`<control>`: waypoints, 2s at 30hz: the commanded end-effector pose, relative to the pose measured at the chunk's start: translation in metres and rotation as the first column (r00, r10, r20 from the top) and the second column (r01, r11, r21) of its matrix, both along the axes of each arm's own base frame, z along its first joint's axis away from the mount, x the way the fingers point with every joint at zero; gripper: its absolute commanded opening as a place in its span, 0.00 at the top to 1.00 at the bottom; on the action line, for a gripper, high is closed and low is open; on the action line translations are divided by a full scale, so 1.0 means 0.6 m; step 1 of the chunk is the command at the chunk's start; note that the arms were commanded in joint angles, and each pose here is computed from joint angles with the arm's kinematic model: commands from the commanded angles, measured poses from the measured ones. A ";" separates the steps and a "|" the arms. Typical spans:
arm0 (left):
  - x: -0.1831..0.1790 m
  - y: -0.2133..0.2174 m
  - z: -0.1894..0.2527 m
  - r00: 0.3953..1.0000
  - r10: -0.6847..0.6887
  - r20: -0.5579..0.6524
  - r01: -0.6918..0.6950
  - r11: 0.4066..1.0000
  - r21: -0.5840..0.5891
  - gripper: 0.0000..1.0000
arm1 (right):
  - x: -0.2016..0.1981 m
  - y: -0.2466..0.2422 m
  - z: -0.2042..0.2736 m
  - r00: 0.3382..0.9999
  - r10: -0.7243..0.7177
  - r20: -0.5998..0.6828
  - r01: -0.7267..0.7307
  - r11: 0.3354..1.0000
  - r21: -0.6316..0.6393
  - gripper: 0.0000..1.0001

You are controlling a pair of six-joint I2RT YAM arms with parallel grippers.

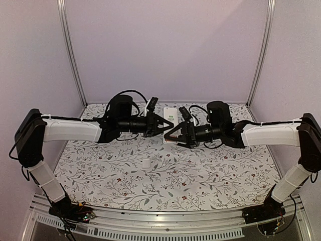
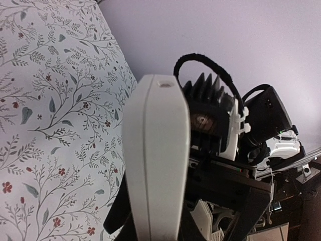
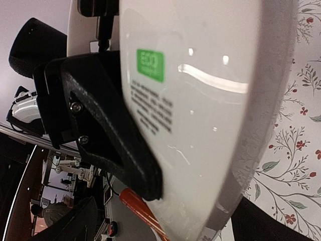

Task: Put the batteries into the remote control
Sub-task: Load the battery into the battery compartment.

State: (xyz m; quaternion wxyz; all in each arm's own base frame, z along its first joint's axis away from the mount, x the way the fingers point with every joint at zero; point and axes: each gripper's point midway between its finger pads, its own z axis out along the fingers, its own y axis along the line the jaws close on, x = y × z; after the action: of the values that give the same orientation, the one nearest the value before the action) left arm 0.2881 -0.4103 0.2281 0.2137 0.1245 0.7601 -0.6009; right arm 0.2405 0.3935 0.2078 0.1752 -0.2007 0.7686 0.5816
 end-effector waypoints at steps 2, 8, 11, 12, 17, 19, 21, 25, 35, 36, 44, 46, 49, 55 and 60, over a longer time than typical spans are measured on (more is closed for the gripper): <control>0.006 0.013 0.012 0.999 0.023 0.029 -0.023 1.000 -0.002 1.00 | 0.008 0.013 0.000 1.000 -0.005 -0.003 0.005 1.000 -0.008 0.09; 0.006 0.013 0.010 0.999 0.023 0.027 -0.023 1.000 -0.001 1.00 | 0.012 0.018 -0.014 0.999 -0.007 -0.033 0.007 1.000 -0.021 0.15; 0.006 0.013 0.011 0.999 0.023 0.028 -0.023 1.000 -0.002 1.00 | 0.012 0.019 -0.016 0.999 -0.005 -0.038 0.004 1.000 -0.021 0.16; 0.006 0.013 0.011 0.999 0.025 0.028 -0.025 1.000 -0.001 1.00 | 0.012 0.020 -0.014 0.999 -0.005 -0.037 0.004 1.000 -0.021 0.16; 0.005 0.013 0.011 0.999 0.022 0.029 -0.022 1.000 -0.002 1.00 | 0.012 0.021 -0.016 0.999 -0.002 -0.042 0.001 1.000 -0.021 0.22; 0.004 0.013 0.010 0.999 0.019 0.028 -0.019 1.000 -0.001 1.00 | 0.014 0.021 -0.019 0.999 -0.005 -0.049 0.004 1.000 -0.024 0.25; 0.003 0.014 0.013 0.999 0.018 0.031 -0.017 1.000 -0.006 1.00 | 0.013 0.021 -0.021 0.999 -0.006 -0.051 0.005 1.000 -0.027 0.29; 0.002 0.016 0.018 0.999 0.013 0.036 -0.012 1.000 -0.015 1.00 | 0.012 0.020 -0.024 0.998 -0.004 -0.055 0.002 1.000 -0.029 0.37; 0.002 0.022 0.031 0.999 0.009 0.039 -0.007 0.999 -0.048 1.00 | 0.005 0.016 -0.026 0.998 0.012 -0.057 -0.014 1.000 -0.028 0.49; 0.002 0.022 0.032 0.999 0.009 0.039 -0.007 0.999 -0.051 1.00 | 0.003 0.018 -0.026 0.998 0.017 -0.058 -0.019 0.999 -0.027 0.50; 0.003 0.024 0.039 0.999 0.007 0.040 -0.004 0.998 -0.068 1.00 | 0.010 0.016 -0.038 0.997 -0.006 -0.077 0.003 0.999 -0.050 0.56; 0.003 0.025 0.039 0.999 0.007 0.041 -0.004 0.998 -0.068 1.00 | 0.012 0.016 -0.040 0.997 -0.013 -0.080 0.009 0.999 -0.053 0.57; 0.001 0.026 0.042 0.999 0.006 0.048 -0.002 0.997 -0.071 1.00 | 0.016 0.013 -0.040 0.996 -0.017 -0.082 0.012 0.999 -0.052 0.62; -0.006 0.025 0.053 0.998 -0.016 0.063 0.022 0.995 -0.101 1.00 | 0.015 0.013 -0.032 0.997 0.006 -0.080 -0.008 0.999 -0.034 0.75; -0.011 0.023 0.060 0.997 -0.033 0.074 0.042 0.992 -0.123 1.00 | 0.011 0.014 -0.021 0.997 0.031 -0.072 -0.032 0.999 -0.009 0.76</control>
State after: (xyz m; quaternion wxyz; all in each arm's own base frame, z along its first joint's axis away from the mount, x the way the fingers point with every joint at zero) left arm 0.2861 -0.4002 0.2356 0.2163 0.1340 0.7397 -0.6229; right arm 0.2419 0.4032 0.2089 0.1468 -0.2059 0.7577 0.6016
